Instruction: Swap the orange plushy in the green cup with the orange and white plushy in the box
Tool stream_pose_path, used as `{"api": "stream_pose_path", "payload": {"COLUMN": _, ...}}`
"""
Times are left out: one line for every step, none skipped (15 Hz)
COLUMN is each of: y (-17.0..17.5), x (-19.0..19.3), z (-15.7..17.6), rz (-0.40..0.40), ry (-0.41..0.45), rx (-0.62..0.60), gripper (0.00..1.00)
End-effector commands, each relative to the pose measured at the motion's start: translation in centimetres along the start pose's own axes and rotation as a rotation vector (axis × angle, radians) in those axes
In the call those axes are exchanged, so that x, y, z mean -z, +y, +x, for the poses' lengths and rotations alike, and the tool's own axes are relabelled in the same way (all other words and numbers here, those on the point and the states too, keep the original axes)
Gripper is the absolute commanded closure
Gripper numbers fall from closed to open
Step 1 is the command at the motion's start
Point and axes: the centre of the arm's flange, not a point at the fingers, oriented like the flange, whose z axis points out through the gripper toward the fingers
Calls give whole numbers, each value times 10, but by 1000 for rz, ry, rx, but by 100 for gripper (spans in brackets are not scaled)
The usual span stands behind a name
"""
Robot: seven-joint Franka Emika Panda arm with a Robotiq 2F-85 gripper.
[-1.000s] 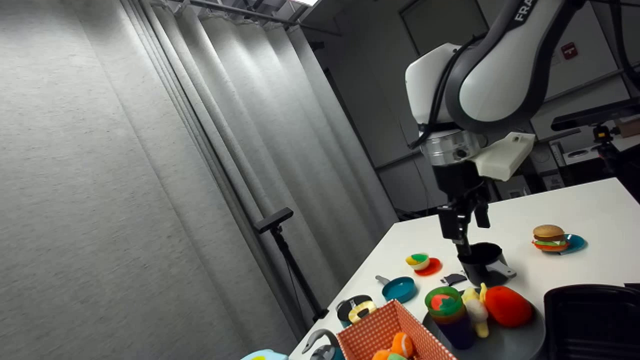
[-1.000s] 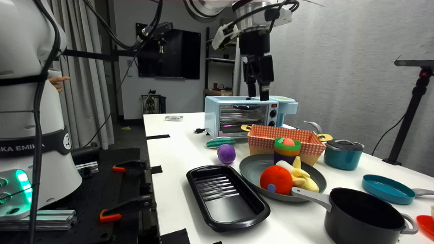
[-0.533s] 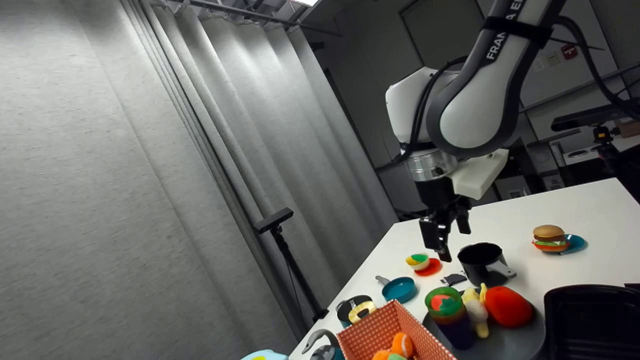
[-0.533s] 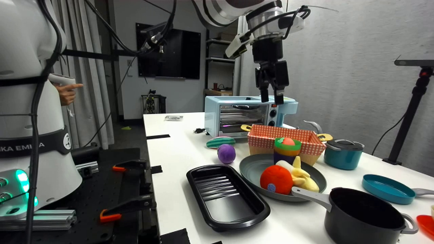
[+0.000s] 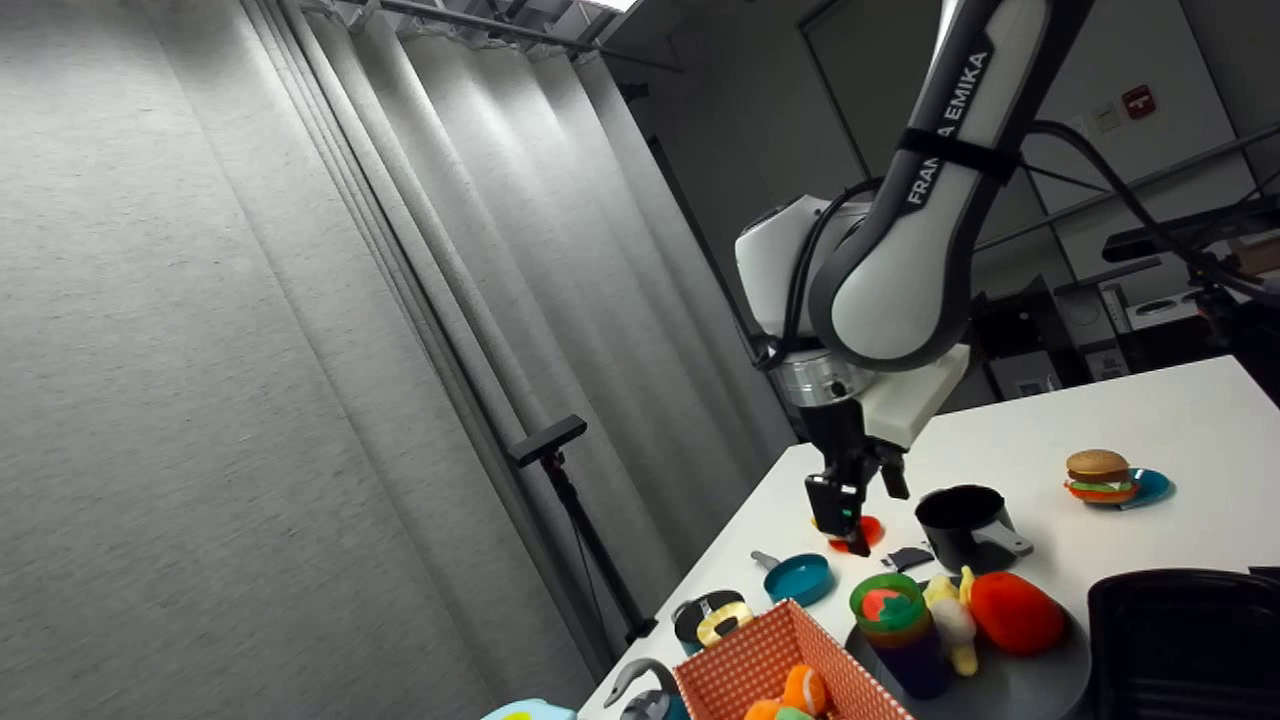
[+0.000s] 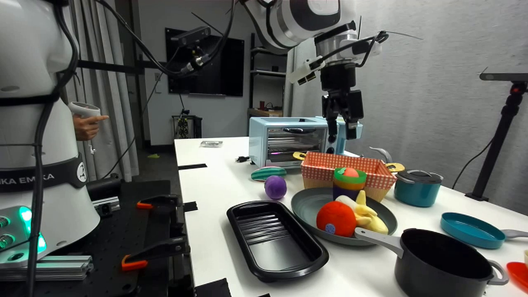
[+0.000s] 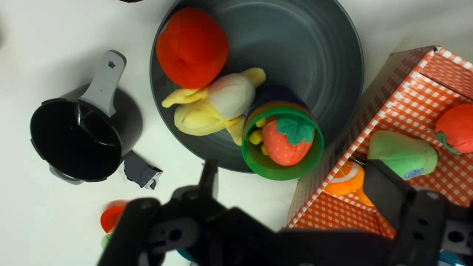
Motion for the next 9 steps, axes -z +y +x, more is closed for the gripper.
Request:
{"api": "stream_pose_path", "payload": {"y": -9, "x": -6, "z": 17, "rz": -15, "ry": 2, "rx": -33, "gripper": 0}}
{"api": "stream_pose_path", "payload": {"y": -9, "x": -8, "z": 19, "rz": -15, "ry": 1, "rx": -39, "gripper": 0}}
{"api": "stream_pose_path", "payload": {"y": -10, "x": -9, "z": 20, "rz": -16, "ry": 1, "rx": -43, "gripper": 0}}
{"api": "stream_pose_path", "payload": {"y": -11, "x": -10, "z": 21, "rz": -18, "ry": 0, "rx": -47, "gripper": 3}}
{"api": "stream_pose_path", "payload": {"y": -11, "x": -10, "z": 21, "rz": -21, "ry": 0, "rx": -50, "gripper": 15}}
{"api": "stream_pose_path", "payload": {"y": -11, "x": -10, "z": 22, "rz": -23, "ry": -2, "rx": -51, "gripper": 15}}
{"api": "stream_pose_path", "payload": {"y": -11, "x": -10, "z": 22, "rz": -25, "ry": -4, "rx": -52, "gripper": 21}}
{"api": "stream_pose_path", "payload": {"y": -12, "x": -11, "z": 23, "rz": -27, "ry": -6, "rx": -54, "gripper": 21}}
{"api": "stream_pose_path", "payload": {"y": -12, "x": -11, "z": 23, "rz": -29, "ry": -9, "rx": -56, "gripper": 12}}
